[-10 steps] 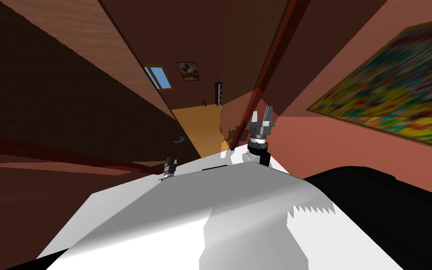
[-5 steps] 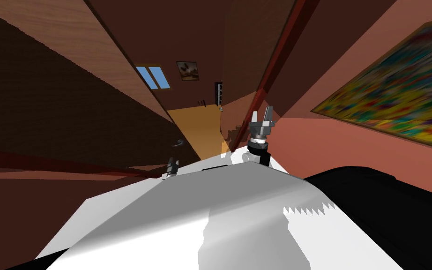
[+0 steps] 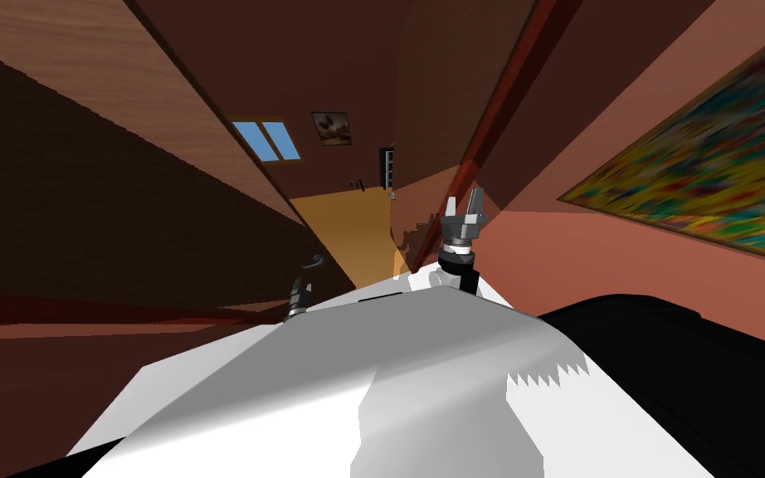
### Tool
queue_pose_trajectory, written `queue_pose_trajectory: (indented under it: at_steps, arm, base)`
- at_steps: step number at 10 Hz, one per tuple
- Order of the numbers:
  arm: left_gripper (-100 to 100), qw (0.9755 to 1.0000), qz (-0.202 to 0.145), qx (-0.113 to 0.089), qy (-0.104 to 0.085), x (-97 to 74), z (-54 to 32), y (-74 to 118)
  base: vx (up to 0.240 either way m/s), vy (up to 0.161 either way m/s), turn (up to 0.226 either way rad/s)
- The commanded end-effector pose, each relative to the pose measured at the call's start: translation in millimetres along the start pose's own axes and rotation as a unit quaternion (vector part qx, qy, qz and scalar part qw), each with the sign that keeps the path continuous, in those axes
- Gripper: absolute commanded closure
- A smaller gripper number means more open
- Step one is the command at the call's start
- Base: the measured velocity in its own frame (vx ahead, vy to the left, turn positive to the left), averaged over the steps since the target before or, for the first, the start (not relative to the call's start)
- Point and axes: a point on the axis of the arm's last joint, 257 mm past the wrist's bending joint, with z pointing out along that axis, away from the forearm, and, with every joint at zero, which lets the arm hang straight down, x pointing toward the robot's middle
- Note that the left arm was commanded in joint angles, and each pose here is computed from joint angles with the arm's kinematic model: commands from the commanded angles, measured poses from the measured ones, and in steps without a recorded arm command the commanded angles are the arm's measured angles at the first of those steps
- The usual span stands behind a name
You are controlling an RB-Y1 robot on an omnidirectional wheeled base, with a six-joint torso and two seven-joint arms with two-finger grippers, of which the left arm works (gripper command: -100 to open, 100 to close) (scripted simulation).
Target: Push the door open
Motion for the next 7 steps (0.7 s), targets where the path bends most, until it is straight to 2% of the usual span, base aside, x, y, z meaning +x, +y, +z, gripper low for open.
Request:
queue_pose_trajectory:
  at_steps: [1,4,6,7]
  arm:
    - [-100,1.0000,0.005,0.000,0.002,5.0,2.8,2.0]
    - [-100,1.0000,-0.005,0.002,0.007,-3.0,5.3,-2.1]
    - [-100,0.9996,-0.026,0.005,0.012,-21.2,4.9,-9.7]
    - [-100,0.9997,-0.020,0.005,0.011,-15.2,5.6,-8.7]
  base:
    - [0.185,0.045,-0.029]
    - [0.193,0.037,-0.026]
    - [0.188,0.022,-0.027]
    - [0.079,0.007,-0.005]
